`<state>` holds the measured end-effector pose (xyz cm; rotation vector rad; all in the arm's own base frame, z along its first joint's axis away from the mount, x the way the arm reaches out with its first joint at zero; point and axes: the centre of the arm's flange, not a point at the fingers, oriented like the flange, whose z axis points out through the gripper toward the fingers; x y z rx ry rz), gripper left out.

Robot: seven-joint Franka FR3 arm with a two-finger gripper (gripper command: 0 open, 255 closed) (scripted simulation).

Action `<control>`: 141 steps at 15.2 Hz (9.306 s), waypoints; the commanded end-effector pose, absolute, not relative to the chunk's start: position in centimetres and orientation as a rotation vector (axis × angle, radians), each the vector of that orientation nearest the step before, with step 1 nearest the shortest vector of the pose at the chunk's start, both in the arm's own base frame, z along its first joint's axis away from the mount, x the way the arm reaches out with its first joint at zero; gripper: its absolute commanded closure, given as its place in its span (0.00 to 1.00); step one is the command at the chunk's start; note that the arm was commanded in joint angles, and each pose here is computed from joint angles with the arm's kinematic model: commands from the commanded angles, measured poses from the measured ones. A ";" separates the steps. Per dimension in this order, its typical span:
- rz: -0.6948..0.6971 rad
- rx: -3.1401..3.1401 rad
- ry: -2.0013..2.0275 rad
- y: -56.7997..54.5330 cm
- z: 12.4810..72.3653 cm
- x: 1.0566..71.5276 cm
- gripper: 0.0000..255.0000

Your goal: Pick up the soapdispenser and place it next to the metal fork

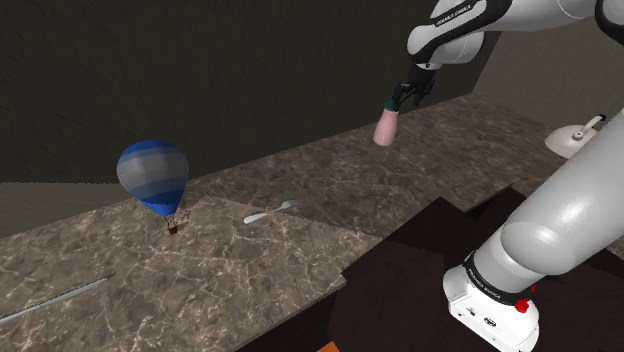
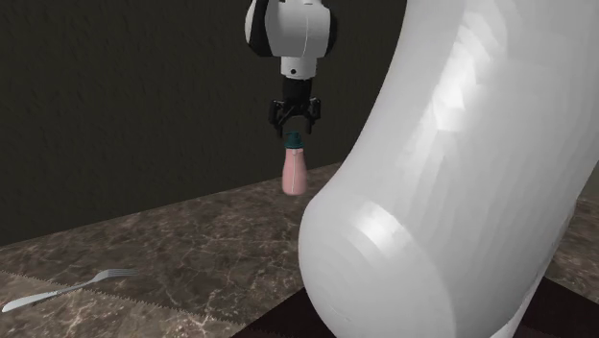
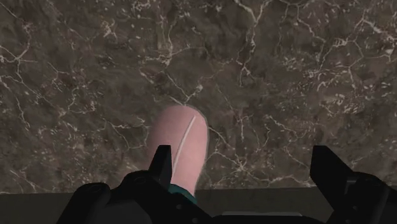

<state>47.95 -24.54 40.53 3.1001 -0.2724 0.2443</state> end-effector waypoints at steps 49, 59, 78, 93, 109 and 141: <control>0.352 3.074 -0.279 -32.5 39.4 55.3 1.00; 0.352 3.074 -0.279 -32.5 44.7 55.3 1.00; 0.352 3.074 -0.279 -32.5 54.7 55.3 1.00; 0.352 3.074 -0.279 -29.9 61.3 55.7 1.00; 0.352 3.074 -0.279 -9.1 61.4 59.1 1.00; 0.352 3.074 -0.279 24.8 58.3 64.5 1.00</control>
